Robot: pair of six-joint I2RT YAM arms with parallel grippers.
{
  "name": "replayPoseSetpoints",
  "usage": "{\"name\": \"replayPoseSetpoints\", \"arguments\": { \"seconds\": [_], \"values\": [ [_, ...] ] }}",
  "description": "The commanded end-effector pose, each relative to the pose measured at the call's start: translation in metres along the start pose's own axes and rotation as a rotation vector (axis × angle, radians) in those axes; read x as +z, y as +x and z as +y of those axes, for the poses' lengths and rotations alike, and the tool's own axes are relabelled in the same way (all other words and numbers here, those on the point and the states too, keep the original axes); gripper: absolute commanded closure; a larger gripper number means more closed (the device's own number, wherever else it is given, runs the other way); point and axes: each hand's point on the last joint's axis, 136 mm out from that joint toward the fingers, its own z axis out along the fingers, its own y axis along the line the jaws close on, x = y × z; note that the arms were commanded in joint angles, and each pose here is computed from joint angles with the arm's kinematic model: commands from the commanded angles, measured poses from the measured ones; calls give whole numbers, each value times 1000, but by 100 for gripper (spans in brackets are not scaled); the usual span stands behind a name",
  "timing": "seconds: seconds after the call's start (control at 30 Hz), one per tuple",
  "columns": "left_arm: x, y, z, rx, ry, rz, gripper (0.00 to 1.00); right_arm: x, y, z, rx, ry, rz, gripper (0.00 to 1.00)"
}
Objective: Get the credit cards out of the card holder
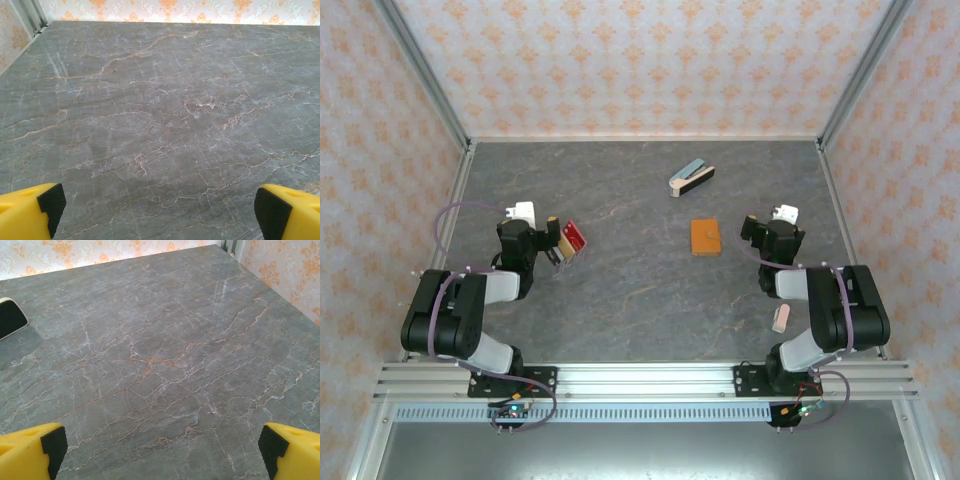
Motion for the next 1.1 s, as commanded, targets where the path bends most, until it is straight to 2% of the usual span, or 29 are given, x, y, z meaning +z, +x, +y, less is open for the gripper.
{"name": "replayPoseSetpoints", "arguments": {
  "seconds": [0.0, 0.77, 0.9, 1.07],
  "values": [
    [2, -4, 1, 18, -16, -4, 0, 3, -7, 2, 17, -10, -10, 0],
    [1, -6, 1, 18, -13, -6, 0, -1, -9, 3, 18, -16, -23, 0],
    [-5, -22, 2, 29, -48, 31, 0, -19, -33, -3, 34, 3, -52, 0],
    [-19, -47, 4, 1, -107, 83, 0, -47, -66, -8, 138, 32, -9, 0]
  ]
}}
